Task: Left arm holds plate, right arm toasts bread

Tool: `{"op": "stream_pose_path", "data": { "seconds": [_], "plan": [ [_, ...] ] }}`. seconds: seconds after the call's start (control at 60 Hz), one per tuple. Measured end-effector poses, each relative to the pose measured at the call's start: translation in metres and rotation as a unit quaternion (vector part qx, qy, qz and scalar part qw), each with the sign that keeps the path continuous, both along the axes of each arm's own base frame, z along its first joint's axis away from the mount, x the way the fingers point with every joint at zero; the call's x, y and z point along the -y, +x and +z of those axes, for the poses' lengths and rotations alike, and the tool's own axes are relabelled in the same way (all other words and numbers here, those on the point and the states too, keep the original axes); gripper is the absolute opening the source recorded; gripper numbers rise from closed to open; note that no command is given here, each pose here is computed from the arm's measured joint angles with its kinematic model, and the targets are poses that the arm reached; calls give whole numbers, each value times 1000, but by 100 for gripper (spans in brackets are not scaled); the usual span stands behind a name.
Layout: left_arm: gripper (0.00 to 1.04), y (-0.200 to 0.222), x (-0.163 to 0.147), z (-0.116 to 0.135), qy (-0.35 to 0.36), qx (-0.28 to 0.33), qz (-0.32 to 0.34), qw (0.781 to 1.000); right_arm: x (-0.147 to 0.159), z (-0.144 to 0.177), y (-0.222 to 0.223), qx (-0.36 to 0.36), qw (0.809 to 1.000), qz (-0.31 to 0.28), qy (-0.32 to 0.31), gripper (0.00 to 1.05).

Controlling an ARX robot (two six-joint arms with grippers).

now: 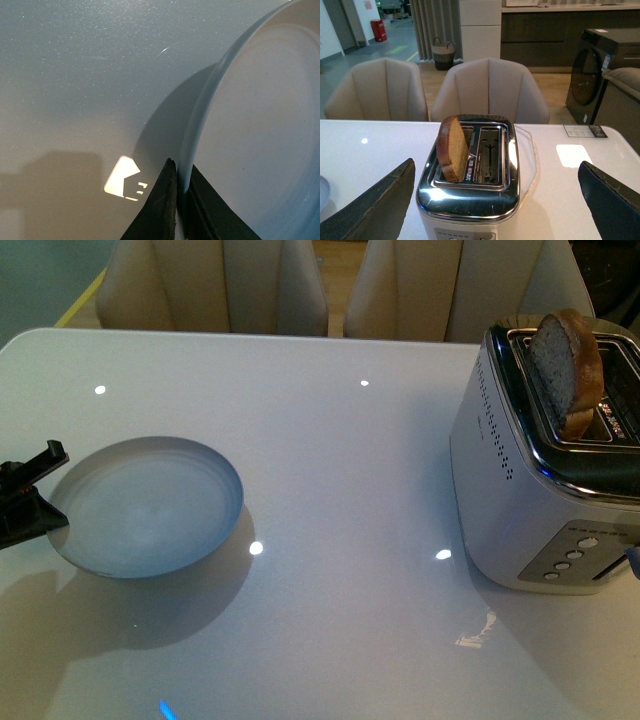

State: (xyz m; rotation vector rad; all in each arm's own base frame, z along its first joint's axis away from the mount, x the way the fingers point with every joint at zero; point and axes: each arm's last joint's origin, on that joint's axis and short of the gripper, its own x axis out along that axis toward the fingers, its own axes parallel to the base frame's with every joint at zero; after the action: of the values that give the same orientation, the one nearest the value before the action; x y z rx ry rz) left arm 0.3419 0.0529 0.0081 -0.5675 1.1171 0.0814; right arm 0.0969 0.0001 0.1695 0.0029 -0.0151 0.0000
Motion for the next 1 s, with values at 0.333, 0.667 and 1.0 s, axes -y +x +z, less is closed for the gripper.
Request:
{"op": "stream_pose_path", "data": {
  "seconds": [0.333, 0.667, 1.0],
  "plan": [
    [7, -5, -7, -22, 1, -13, 12, 1000, 0, 0, 0, 0, 1000, 0, 0, 96],
    [68, -6, -10, -21, 17, -14, 28, 999, 0, 0, 0, 0, 1000, 0, 0, 96],
    [97, 7, -17, 74, 30, 135, 72, 988, 0, 0, 0, 0, 1000, 0, 0, 96]
  ]
}}
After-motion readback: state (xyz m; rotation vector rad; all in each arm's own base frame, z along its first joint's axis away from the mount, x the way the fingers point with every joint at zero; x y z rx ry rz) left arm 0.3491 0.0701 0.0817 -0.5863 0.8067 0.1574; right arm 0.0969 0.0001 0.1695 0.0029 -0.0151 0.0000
